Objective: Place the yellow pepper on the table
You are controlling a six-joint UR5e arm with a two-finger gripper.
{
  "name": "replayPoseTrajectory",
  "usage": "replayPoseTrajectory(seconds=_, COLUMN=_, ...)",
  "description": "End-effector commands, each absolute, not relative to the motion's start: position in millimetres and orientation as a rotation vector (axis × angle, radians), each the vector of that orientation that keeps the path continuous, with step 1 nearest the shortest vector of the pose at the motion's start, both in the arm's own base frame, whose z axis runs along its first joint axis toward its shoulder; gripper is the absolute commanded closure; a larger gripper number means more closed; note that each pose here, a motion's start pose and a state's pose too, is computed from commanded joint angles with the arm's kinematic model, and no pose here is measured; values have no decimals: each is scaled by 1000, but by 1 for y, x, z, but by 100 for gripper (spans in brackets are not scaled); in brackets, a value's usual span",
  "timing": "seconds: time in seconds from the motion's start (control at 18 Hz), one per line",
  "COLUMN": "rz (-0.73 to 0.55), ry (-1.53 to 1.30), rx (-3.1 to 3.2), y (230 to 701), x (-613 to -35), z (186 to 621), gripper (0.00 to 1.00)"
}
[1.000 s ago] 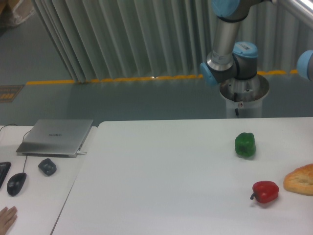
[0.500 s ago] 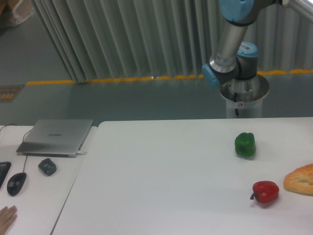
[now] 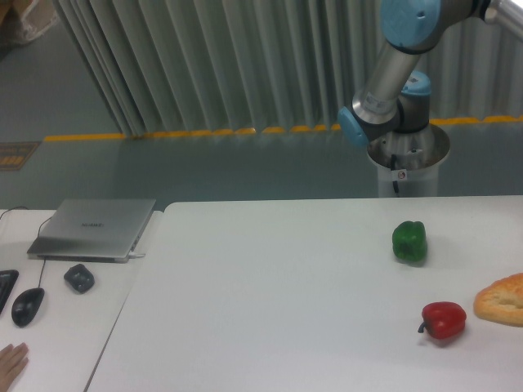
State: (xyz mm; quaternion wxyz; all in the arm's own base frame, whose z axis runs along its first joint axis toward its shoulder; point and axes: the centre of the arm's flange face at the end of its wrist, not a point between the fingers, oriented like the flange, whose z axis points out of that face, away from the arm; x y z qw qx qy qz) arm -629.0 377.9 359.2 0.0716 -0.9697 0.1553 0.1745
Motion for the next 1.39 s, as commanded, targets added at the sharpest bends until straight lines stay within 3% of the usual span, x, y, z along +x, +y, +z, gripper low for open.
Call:
replayPoseTrajectory(seconds=0.61, rz=586, ry=435, rx=-2951, y=388, x=-668, z=319, gripper=0)
replayPoseTrajectory(seconds=0.89, rz=525, ry=448, rx=-2980, y=389, x=-672, z=285, gripper=0)
replayPoseTrajectory(seconds=1.39, rz=515, ry=439, rx=-2982, y=389, x=-670, z=282, gripper=0)
